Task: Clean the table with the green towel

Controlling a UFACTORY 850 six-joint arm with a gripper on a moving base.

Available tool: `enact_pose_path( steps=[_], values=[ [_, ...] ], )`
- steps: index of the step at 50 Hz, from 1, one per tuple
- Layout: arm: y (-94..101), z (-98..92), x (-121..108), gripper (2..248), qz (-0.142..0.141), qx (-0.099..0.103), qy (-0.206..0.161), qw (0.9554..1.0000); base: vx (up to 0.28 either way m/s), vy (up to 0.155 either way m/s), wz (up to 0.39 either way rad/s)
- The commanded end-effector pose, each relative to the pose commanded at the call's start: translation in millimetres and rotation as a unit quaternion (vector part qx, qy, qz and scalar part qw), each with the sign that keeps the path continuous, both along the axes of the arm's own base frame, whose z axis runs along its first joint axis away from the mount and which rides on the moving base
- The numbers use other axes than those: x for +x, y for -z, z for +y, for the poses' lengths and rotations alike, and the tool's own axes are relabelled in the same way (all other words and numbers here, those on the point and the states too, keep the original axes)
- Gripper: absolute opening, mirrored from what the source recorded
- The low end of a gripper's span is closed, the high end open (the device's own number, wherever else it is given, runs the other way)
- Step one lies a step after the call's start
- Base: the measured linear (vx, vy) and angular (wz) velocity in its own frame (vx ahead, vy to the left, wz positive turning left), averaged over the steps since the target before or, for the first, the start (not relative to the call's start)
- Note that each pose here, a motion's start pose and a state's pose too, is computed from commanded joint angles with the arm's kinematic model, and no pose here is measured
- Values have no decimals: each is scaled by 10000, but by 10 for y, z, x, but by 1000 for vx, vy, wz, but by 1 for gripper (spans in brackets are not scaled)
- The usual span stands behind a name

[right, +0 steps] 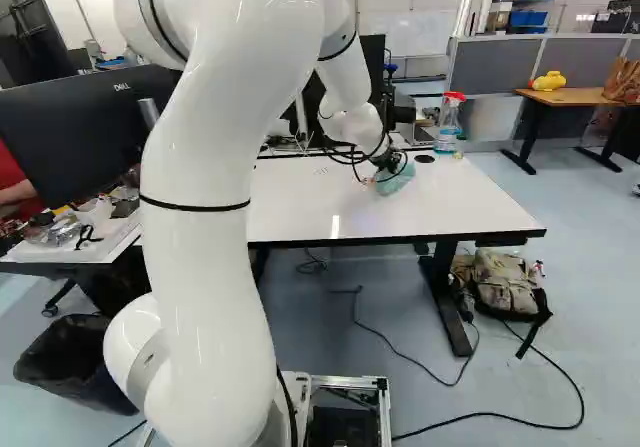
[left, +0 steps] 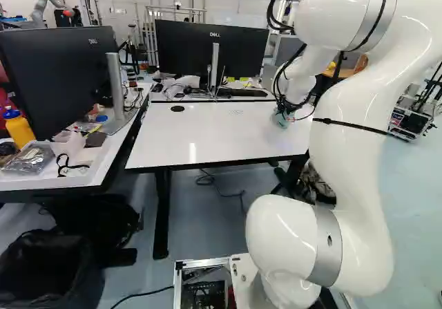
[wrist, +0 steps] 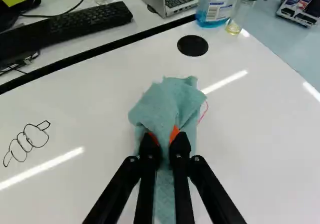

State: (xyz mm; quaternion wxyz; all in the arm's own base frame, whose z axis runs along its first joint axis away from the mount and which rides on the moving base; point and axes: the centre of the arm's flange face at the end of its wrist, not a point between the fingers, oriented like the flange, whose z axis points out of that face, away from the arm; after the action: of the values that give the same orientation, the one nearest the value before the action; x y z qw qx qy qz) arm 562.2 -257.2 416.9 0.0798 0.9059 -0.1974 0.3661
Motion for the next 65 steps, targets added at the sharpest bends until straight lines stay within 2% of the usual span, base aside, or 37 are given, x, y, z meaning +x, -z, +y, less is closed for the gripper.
enact_pose_path(
  steps=[4,65],
  values=[
    [12,5,-12,39,88,40,0,10000,0,0,0],
    [116,-12,11,39,157,72,5,9999,0,0,0]
  ],
)
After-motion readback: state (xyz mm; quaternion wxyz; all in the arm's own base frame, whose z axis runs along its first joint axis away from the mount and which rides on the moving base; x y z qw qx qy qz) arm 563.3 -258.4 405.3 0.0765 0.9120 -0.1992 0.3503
